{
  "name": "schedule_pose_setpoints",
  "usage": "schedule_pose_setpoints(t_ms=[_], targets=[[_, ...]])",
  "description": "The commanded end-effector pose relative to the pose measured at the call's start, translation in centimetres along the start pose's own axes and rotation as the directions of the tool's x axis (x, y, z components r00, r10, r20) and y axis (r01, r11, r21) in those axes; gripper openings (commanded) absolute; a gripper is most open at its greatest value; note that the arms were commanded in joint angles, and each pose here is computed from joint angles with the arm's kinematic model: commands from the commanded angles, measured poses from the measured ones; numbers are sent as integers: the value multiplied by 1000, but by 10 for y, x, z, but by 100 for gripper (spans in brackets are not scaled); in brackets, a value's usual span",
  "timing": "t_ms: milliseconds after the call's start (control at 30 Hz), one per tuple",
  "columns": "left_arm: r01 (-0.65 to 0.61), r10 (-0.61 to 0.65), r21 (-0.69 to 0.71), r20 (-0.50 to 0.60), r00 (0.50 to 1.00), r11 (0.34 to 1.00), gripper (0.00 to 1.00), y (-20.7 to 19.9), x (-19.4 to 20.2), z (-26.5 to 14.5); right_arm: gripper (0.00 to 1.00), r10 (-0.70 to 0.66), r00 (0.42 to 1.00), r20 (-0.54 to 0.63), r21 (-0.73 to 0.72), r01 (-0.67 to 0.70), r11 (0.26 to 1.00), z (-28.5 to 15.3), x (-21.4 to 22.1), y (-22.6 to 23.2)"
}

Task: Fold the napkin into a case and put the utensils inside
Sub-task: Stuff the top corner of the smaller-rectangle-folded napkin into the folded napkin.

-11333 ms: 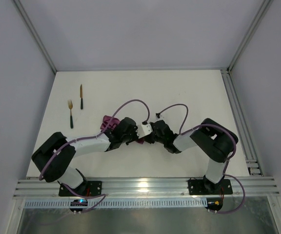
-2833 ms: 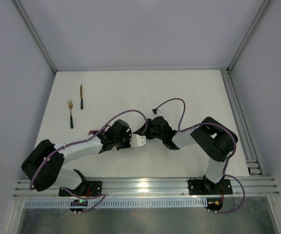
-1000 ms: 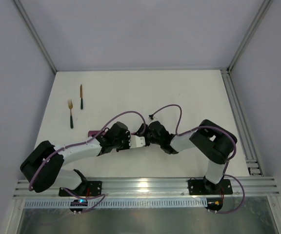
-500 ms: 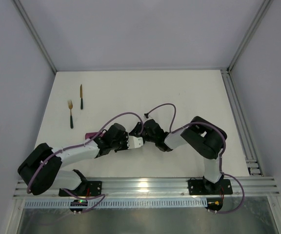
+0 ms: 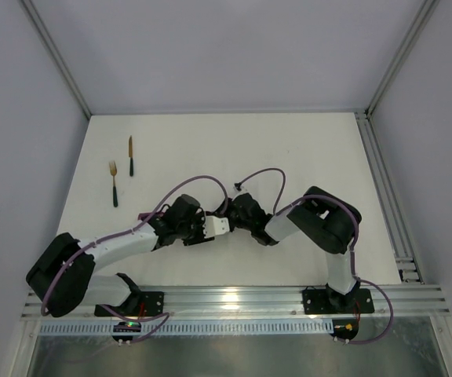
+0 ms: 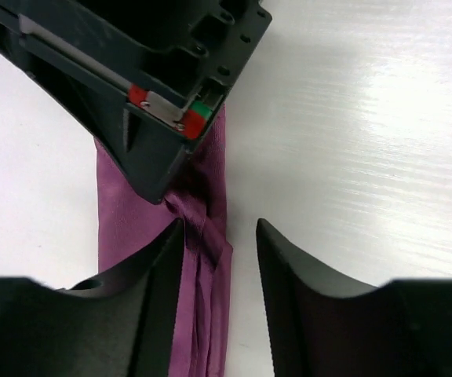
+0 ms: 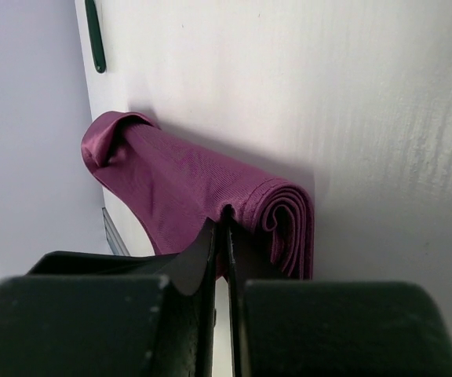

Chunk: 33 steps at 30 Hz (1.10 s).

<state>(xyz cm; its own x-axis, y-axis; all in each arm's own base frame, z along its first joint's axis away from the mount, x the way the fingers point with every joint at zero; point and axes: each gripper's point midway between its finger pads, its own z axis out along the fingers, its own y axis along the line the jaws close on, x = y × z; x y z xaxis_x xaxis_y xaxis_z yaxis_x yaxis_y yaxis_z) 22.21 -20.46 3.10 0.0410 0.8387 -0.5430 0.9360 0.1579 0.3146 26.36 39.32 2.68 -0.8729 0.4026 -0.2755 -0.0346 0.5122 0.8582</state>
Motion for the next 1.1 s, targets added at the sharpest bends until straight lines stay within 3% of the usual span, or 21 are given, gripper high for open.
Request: schedule_pose_setpoints(t_ms=[0, 33, 67, 300, 467, 800, 933, 1067], targets=[[88, -93, 60, 77, 993, 994, 45, 5, -29, -17, 4, -22, 998, 52, -7, 23, 1000, 2, -11, -4], [119, -124, 65, 80, 989, 991, 57, 9, -35, -23, 4, -27, 998, 53, -12, 27, 1000, 1, -11, -2], [139, -144, 71, 83, 986, 988, 58, 11, -38, -25, 4, -30, 998, 55, -17, 31, 999, 1, -12, -1], [296, -298, 40, 61, 952, 954, 52, 34, -48, -29, 4, -47, 997, 66, -53, 50, 997, -2, -14, 10], [310, -308, 31, -46, 950, 950, 52, 31, -28, -9, 4, -43, 996, 83, -62, 48, 997, -5, -15, 10], [259, -266, -65, -129, 955, 964, 48, 30, -5, 12, 4, -30, 995, 96, -99, 40, 994, -6, -17, 21], [255, -260, -57, -138, 956, 965, 34, 26, -3, 18, 4, -32, 995, 95, -104, 42, 994, -7, -16, 23], [240, -244, -45, -158, 957, 970, 10, 22, 2, 20, 4, -30, 994, 101, -106, 40, 994, -8, -17, 23]])
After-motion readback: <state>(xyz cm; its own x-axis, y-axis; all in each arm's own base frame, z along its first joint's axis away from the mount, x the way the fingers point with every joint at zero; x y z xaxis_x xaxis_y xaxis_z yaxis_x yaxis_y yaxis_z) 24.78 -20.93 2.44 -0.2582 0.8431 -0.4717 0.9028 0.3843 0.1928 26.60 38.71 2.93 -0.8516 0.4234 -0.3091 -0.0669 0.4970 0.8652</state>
